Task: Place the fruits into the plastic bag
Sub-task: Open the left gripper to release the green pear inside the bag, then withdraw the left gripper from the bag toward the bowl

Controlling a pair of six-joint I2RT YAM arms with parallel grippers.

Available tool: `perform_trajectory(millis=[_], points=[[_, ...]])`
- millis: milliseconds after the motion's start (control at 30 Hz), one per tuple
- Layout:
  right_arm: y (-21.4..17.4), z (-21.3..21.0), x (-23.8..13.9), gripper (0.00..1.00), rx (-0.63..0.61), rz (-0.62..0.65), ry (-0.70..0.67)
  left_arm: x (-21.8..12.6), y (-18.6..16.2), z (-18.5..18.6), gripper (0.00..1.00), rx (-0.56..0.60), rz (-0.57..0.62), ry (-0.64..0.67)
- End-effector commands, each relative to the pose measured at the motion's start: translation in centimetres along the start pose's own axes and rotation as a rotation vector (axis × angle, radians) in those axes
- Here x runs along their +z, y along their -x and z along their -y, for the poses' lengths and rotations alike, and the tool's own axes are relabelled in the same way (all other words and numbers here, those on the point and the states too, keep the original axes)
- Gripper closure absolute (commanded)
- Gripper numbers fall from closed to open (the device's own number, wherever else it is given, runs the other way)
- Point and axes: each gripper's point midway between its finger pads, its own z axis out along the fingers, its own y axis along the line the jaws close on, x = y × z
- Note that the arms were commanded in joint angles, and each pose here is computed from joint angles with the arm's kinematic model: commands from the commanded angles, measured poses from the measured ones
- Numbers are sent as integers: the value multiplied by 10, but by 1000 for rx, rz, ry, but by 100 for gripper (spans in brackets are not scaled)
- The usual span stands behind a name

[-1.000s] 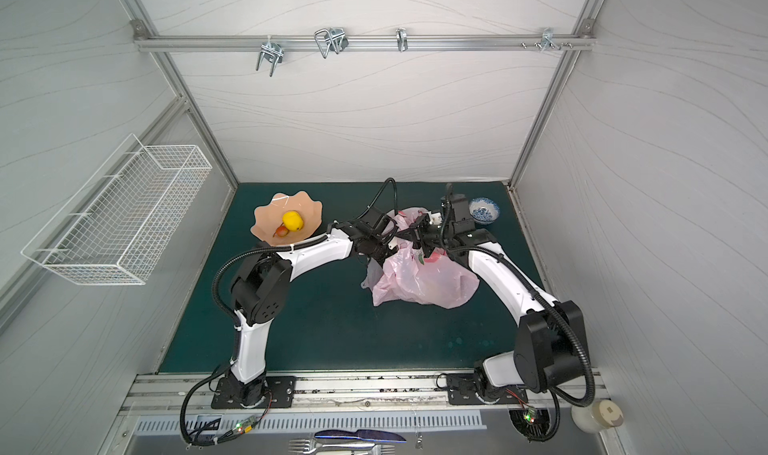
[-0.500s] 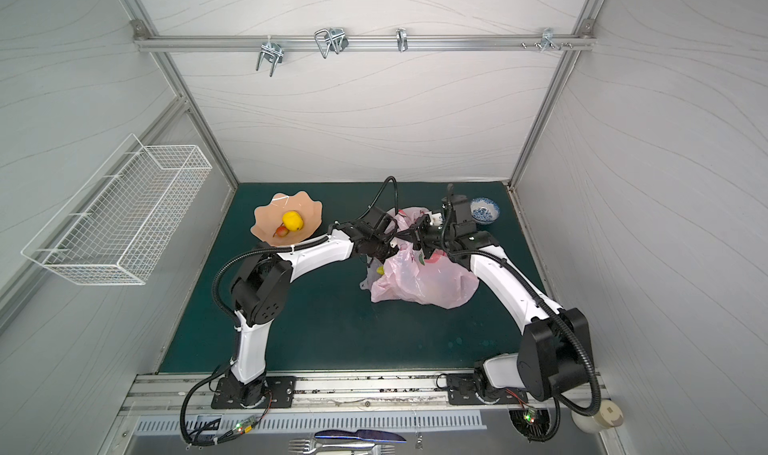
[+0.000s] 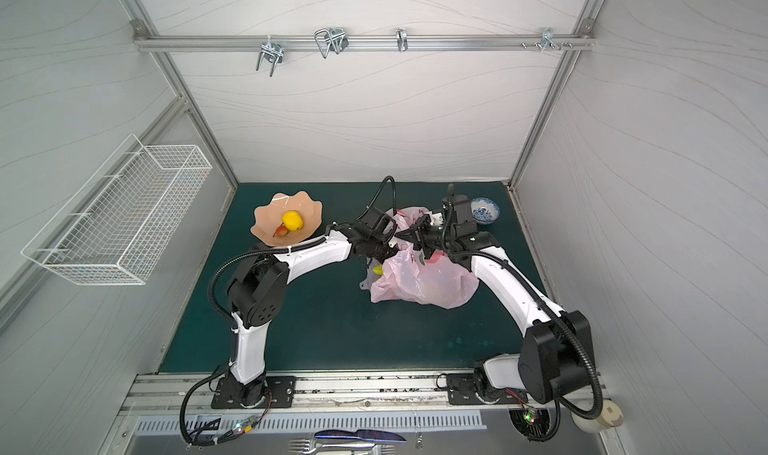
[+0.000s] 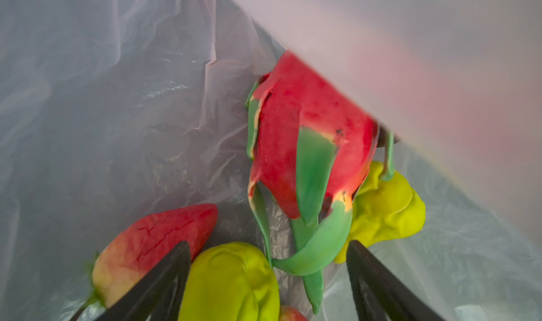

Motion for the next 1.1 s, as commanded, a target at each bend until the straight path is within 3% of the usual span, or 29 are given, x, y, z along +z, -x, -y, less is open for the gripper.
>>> perform_trajectory(millis=[0, 167, 567, 1067], points=[[-8, 1, -5, 100, 10, -7, -3, -22, 22, -3, 15, -1, 83, 25], [-6, 4, -7, 100, 13, -1, -8, -31, 20, -11, 10, -33, 95, 30], [0, 3, -13, 100, 22, 15, -3, -64, 11, -23, 10, -73, 128, 33], [4, -2, -12, 100, 19, 18, 2, -134, 3, -29, 11, -101, 245, 124]])
